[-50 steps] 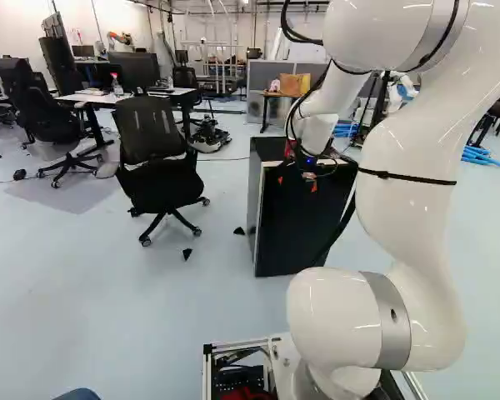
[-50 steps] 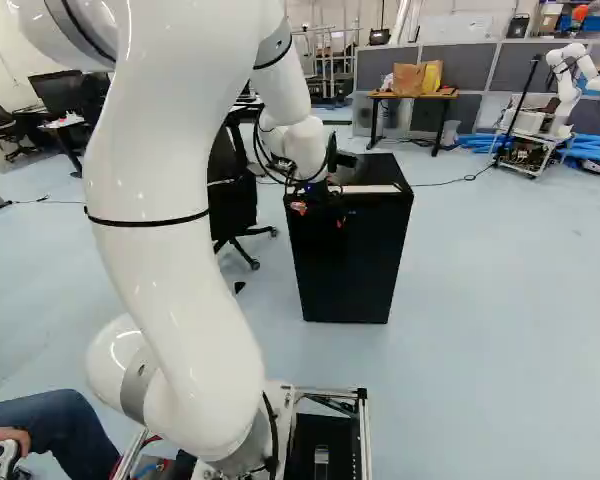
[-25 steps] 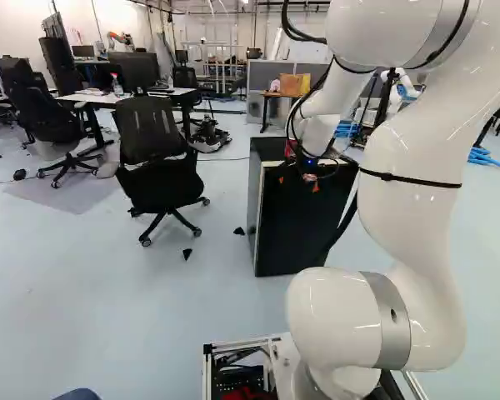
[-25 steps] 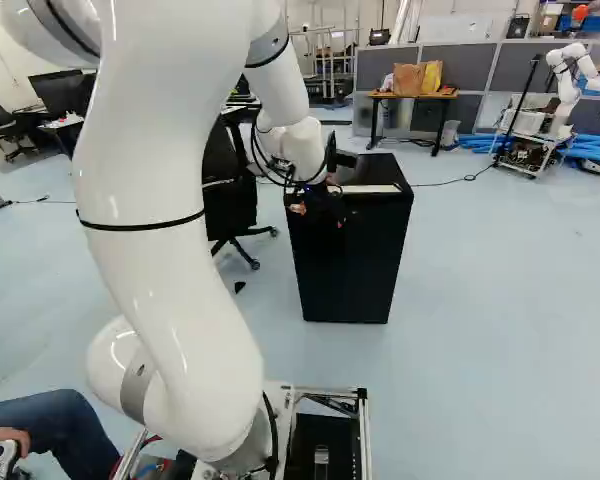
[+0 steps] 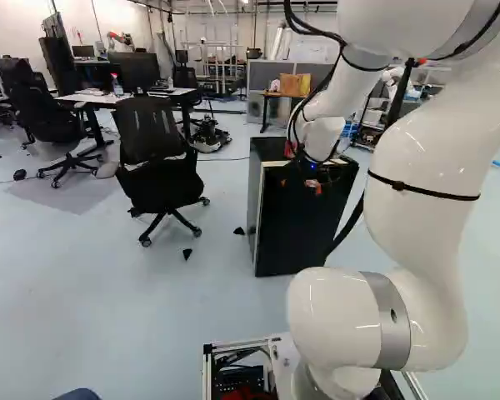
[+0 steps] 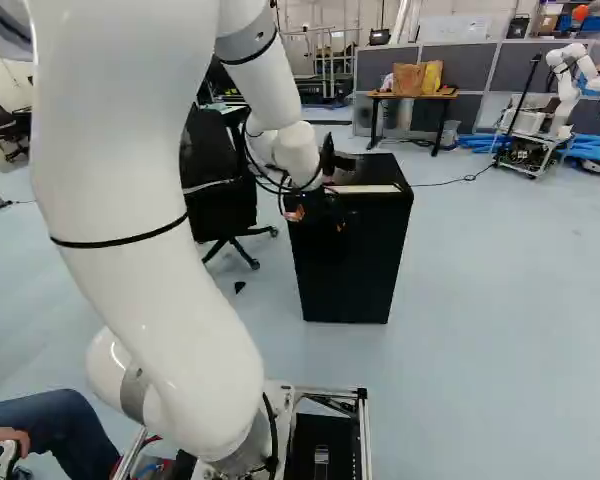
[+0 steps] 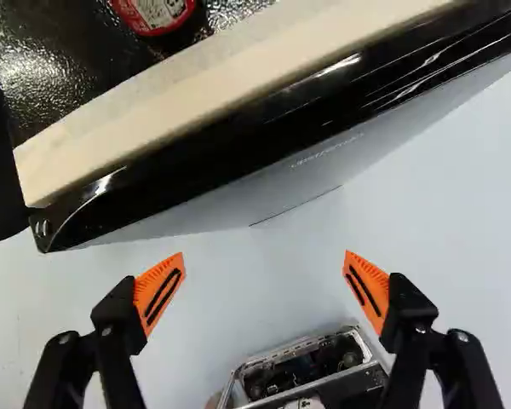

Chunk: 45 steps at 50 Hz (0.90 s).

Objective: Grab a drink from the fridge

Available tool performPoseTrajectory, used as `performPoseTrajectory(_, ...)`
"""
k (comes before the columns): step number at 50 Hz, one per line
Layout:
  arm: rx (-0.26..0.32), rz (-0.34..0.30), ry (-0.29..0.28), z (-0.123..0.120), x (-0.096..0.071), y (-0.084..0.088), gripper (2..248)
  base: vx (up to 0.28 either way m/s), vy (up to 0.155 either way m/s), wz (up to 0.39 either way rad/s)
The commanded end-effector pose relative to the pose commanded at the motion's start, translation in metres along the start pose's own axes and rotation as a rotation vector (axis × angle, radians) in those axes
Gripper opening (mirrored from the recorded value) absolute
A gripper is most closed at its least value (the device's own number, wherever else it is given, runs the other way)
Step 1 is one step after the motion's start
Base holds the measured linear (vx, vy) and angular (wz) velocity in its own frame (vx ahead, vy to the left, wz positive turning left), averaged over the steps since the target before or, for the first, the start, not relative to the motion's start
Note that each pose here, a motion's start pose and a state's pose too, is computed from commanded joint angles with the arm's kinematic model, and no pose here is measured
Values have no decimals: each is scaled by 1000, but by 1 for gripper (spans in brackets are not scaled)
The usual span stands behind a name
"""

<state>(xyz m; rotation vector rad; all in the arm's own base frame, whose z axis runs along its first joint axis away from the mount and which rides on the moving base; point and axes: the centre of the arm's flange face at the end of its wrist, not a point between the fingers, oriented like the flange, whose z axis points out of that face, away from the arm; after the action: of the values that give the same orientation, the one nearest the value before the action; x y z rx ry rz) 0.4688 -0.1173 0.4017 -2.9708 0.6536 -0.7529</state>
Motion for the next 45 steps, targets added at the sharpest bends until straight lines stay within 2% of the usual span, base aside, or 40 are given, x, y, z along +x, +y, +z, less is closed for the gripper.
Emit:
performPoseTrajectory(14,0,-3,135,-14,-12,3,247,0,0,0)
performPoseTrajectory(27,10,-19,264,-27,-21,-2,247,0,0,0)
performPoseTrajectory(45,16,-28,453,-34,-7,-5,247,0,0,0)
